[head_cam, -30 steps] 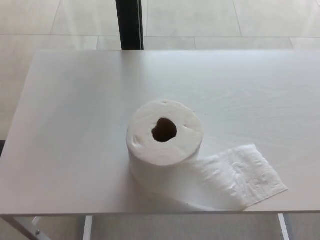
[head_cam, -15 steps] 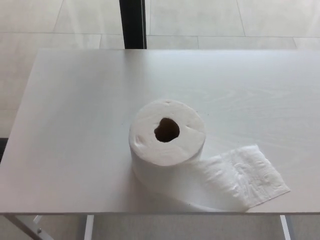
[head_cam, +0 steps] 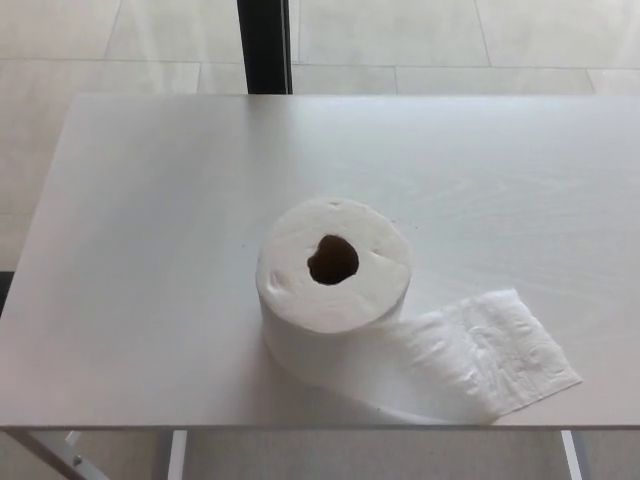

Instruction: A toilet paper roll is kept in the middle of the desk infront of the robot. The robot places its left hand on the top of the toilet paper roll to hold it still and uses its right hand to tear off a piece of toilet paper from it and hands the paper to a person

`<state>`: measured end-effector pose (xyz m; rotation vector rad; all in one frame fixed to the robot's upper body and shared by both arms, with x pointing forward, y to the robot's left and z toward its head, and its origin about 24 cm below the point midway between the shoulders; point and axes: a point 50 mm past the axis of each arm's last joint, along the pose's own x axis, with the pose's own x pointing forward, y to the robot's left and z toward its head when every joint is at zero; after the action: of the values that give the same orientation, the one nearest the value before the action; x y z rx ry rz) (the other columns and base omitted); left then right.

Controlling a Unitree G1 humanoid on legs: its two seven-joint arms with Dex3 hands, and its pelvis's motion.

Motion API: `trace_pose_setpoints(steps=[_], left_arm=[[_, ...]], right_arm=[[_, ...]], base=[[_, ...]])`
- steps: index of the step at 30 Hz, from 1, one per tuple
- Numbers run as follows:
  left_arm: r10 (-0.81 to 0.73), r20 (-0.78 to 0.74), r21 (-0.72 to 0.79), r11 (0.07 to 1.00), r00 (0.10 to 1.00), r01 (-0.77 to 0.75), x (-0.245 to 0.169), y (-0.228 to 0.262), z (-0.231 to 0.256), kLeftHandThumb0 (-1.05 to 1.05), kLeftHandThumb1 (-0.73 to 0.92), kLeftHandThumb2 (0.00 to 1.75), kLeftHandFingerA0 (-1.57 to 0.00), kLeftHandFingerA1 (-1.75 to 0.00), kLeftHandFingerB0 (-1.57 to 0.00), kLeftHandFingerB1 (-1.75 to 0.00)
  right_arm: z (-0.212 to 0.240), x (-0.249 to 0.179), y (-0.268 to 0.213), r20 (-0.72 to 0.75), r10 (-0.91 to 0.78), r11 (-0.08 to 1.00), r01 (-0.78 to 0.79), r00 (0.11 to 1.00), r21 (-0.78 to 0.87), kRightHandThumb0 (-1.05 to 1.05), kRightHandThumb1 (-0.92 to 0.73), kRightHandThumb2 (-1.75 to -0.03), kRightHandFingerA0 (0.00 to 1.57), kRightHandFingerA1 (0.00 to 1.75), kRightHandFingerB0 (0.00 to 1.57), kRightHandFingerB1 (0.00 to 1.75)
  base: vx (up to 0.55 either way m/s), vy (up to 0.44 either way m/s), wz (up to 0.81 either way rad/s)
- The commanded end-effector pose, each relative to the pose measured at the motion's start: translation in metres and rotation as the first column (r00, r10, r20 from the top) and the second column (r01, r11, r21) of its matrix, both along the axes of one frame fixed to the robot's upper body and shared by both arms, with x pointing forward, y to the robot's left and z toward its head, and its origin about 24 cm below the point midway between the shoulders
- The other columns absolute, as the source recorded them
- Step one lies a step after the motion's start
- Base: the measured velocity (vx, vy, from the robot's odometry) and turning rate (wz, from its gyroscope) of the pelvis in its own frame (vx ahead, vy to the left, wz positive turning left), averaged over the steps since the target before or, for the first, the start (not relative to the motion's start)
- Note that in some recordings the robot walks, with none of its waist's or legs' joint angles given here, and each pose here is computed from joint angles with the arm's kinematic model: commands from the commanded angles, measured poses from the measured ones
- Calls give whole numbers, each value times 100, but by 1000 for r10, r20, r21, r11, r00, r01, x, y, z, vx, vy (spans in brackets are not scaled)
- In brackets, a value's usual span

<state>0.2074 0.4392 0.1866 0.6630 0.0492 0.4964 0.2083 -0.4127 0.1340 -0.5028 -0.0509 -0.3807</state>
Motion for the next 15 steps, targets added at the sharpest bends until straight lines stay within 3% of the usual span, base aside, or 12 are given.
trace_pose_setpoints(steps=[1, 2, 3, 5, 6, 7, 8, 9, 10, 14, 15], left_arm=[[-451, 165, 277, 875, 877, 398, 63, -145, 124, -39, 83, 64, -44, -64, -31, -49], [-454, 169, 275, 874, 875, 401, 65, -148, 124, -39, 83, 64, -44, -64, -31, -49], [-480, 151, 306, 854, 864, 421, 70, -156, 123, -30, 82, 64, -50, -62, -35, -48], [-547, 59, 425, 771, 835, 474, 83, -175, 118, -36, 82, 64, -53, -57, -37, -46], [-579, 10, 443, 733, 815, 515, 90, -179, 113, -39, 80, 64, -47, -53, -35, -45], [-630, -50, 440, 683, 775, 583, 99, -193, 102, -55, 72, 63, -51, -54, -38, -44], [-658, -79, 448, 647, 749, 617, 101, -204, 98, -55, 57, 93, -49, -64, -37, -56], [-681, -112, 451, 614, 724, 647, 103, -214, 95, -56, 57, 93, -49, -65, -38, -57], [-689, -129, 443, 603, 713, 664, 105, -221, 92, -52, 73, 61, -55, -57, -44, -46], [-716, -159, 446, 562, 679, 697, 107, -239, 86, -48, 72, 61, -50, -57, -47, -48], [-736, -152, 469, 534, 660, 703, 109, -252, 77, -44, 72, 60, -58, -64, -50, -51]], right_arm=[[6, 42, 130, 23, 464, 886, -464, 886, -18, -63, -48, -81, 24, 51, 11, 40], [7, 43, 130, 22, 465, 885, -464, 885, -22, -63, -48, -81, 24, 51, 11, 40], [2, 44, 135, 19, 473, 881, -472, 881, -21, -58, -57, -57, 35, 48, 26, 29], [-9, 47, 151, 3, 486, 874, -485, 874, -33, -58, -59, -58, 40, 52, 31, 33], [-15, 48, 157, 18, 485, 874, -484, 874, -45, -55, -58, -58, 47, 56, 39, 34], [-23, 45, 168, 17, 488, 872, -487, 873, -43, -57, -46, -86, 50, 66, 36, 51], [-26, 42, 173, -3, 491, 870, -491, 871, -46, -60, -49, -86, 52, 65, 38, 50], [-30, 42, 176, -20, 491, 869, -491, 871, -60, -54, -59, -58, 55, 60, 47, 39], [-33, 42, 180, -35, 494, 867, -496, 869, -50, -54, -59, -58, 56, 63, 47, 40], [-41, 42, 187, -91, 507, 859, -512, 857, -30, -54, -60, -58, 57, 69, 50, 42], [-48, 40, 190, -163, 510, 852, -523, 845, -43, -52, -62, -59, 58, 68, 58, 44]], base=[[0, 0, 0], [0, 0, 0], [0, 0, 0], [0, 0, 0], [0, 0, 0], [0, 0, 0], [0, 0, 0], [0, 0, 0], [0, 0, 0], [0, 0, 0], [0, 0, 0]])
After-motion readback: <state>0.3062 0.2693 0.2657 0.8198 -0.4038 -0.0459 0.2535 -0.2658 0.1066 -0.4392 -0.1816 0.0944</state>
